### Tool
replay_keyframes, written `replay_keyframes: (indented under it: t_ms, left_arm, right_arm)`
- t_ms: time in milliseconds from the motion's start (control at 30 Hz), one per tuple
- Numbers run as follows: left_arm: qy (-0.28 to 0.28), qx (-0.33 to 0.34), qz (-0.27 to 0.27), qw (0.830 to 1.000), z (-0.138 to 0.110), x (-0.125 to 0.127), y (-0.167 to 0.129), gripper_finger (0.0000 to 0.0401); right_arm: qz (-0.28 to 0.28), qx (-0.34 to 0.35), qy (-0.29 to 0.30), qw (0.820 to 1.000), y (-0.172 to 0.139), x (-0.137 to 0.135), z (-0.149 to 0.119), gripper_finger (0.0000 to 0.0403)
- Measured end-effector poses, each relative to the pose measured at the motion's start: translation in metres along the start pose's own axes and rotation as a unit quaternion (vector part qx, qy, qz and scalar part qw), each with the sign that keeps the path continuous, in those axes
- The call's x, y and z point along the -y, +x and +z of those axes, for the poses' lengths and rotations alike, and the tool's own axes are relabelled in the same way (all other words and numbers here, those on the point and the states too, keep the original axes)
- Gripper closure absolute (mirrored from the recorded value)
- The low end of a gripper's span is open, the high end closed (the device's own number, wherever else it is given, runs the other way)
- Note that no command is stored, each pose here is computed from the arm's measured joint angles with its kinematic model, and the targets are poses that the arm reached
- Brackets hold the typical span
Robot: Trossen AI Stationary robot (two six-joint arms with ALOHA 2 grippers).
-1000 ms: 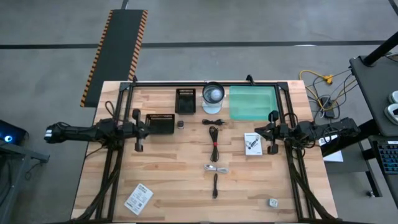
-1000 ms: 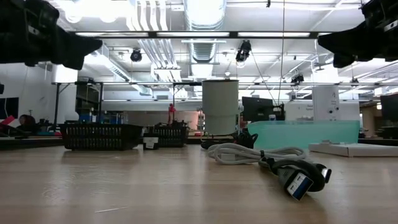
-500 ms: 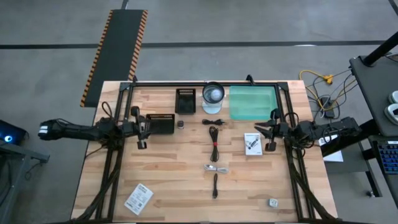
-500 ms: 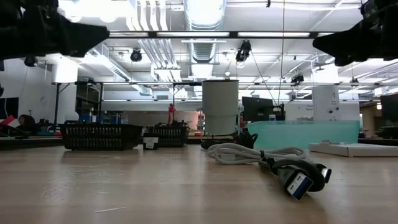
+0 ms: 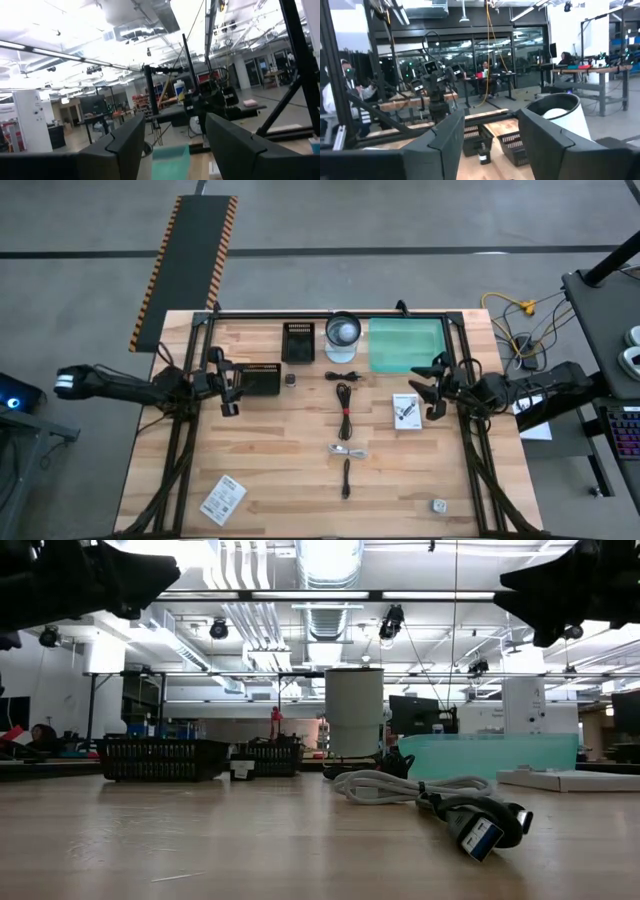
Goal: Pick and place items into bin
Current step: Put the right white box into the top black bin
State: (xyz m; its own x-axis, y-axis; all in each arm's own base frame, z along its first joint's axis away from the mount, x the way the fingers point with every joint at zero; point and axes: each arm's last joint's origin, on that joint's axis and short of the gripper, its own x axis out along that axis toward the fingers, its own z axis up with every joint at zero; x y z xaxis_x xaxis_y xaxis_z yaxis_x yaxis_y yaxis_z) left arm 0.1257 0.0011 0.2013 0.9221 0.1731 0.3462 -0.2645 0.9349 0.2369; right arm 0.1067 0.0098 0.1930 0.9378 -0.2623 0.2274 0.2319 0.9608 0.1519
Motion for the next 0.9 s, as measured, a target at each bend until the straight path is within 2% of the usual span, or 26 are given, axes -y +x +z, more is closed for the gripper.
replay_keyframes:
  t_ms: [200,433,467,533,633,767,900]
  left_arm:
    - [0.012,-0.008,-0.003,1.000,-0.003,0.002,0.003,0.0207]
    - [0.012,-0.003,-0.001,1.000,-0.004,0.002,0.005,0.0207]
    - [0.012,-0.002,-0.001,1.000,-0.004,0.003,0.006,0.0207]
    - [0.011,0.001,0.001,1.000,-0.003,0.002,0.006,0.0207]
    - [0.011,0.001,0.002,1.000,-0.003,0.003,0.007,0.0207]
    - [0.027,-0.006,0.000,1.000,-0.005,0.004,0.008,0.0207]
    - [0.050,-0.013,-0.003,0.999,-0.008,0.005,0.010,0.0207]
  right_arm:
    - [0.006,-0.008,-0.009,1.000,0.003,-0.002,-0.001,0.0225]
    - [0.000,-0.033,-0.021,0.999,0.020,-0.011,0.029,0.0225]
    - [-0.016,-0.047,-0.019,0.999,0.023,-0.013,0.035,0.0224]
    - [-0.081,-0.086,-0.007,0.993,0.029,-0.013,0.043,0.0223]
    - [-0.176,-0.150,-0.002,0.973,0.034,-0.011,0.051,0.0223]
    - [-0.218,-0.178,0.065,0.957,0.041,-0.015,0.064,0.0223]
    - [-0.208,-0.190,0.149,0.948,0.051,-0.022,0.077,0.0223]
